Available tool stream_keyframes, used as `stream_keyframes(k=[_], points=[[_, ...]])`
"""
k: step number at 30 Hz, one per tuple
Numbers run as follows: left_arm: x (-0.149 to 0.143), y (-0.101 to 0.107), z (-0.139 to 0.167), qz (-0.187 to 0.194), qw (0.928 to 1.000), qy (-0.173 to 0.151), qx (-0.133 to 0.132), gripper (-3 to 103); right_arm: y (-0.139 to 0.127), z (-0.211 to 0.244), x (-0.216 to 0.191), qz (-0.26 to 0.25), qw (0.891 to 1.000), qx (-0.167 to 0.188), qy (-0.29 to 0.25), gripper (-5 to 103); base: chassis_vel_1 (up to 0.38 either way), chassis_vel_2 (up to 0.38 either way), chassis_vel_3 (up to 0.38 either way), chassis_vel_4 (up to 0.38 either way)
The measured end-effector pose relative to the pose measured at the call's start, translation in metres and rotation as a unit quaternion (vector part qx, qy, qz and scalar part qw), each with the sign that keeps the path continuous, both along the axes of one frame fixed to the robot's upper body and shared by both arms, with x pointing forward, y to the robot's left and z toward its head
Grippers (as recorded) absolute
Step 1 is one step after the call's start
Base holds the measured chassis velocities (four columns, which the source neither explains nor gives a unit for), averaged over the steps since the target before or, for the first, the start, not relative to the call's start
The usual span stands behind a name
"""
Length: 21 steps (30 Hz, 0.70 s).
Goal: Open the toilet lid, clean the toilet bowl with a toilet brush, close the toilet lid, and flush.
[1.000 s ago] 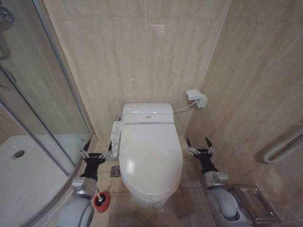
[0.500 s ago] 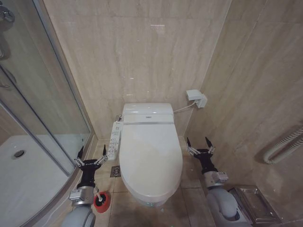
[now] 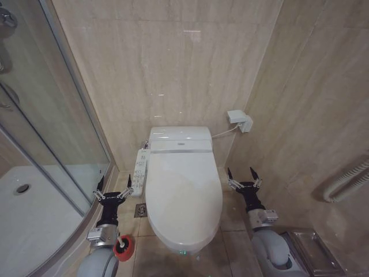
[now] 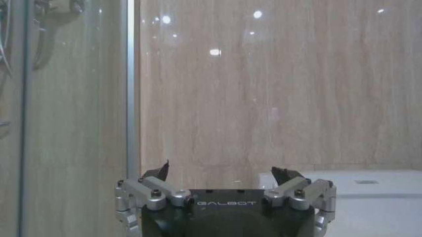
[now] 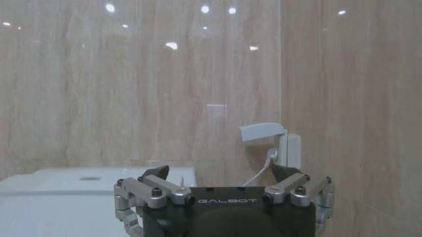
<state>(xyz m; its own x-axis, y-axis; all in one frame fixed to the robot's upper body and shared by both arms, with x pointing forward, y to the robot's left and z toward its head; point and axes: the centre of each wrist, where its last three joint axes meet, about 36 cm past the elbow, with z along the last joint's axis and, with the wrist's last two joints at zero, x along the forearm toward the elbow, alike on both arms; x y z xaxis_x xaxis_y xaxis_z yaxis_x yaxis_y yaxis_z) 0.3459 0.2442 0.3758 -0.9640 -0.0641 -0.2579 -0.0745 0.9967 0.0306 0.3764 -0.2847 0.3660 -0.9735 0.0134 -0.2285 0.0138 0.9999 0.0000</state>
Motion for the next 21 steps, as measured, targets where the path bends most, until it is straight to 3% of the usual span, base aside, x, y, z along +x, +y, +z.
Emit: stream_keyframes(k=[8,21], points=[[0.0057,0.0025,-0.0021,0.0,1.0,0.0,0.003,100,0.0,0.0001,0.0001,0.0,1.0,0.0,0.0,100,-0.123,0.098,0.115,-0.108],[0.0101,0.0015,-0.0059,-0.007,1.0,0.0,0.003,100,0.0,0.0,0.0,0.0,1.0,0.0,0.0,100,-0.011,0.014,0.01,-0.007]])
